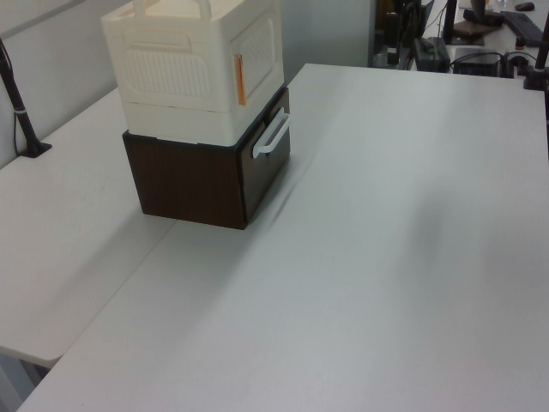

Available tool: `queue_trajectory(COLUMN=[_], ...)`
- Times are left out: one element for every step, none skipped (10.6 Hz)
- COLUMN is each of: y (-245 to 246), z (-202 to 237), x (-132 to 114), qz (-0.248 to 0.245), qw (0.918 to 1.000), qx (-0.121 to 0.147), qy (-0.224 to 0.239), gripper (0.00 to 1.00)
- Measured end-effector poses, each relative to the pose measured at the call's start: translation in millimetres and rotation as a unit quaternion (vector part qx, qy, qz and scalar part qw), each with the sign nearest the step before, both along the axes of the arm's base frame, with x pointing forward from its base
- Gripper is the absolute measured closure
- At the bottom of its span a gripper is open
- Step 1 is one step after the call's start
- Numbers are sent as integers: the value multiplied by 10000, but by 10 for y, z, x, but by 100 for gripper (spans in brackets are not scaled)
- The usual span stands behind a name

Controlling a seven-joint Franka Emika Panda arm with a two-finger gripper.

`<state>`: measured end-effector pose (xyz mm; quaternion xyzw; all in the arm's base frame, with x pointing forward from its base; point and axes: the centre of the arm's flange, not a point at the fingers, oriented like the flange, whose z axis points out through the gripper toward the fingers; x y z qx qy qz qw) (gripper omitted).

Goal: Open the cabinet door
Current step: 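Move the gripper toward the cream cabinet door's orange handle edge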

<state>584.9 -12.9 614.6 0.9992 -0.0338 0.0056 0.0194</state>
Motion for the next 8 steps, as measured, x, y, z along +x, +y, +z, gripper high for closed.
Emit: queue_trajectory(y=[0, 0, 0, 0, -2, -6, -5, 6], z=[0, -3, -7, -8, -10, -12, -16, -12], x=[0, 0, 1, 1, 2, 2, 4, 44], qz=[0, 0, 0, 0, -1, -5, -4, 10], qw=[10000, 10000, 10000, 10000, 10000, 10000, 10000, 9999], qx=[0, -1, -1, -1, -1, -1, -2, -3], qy=[0, 3, 7, 8, 10, 12, 15, -109], gripper=[0, 0, 0, 0, 0, 0, 0, 0])
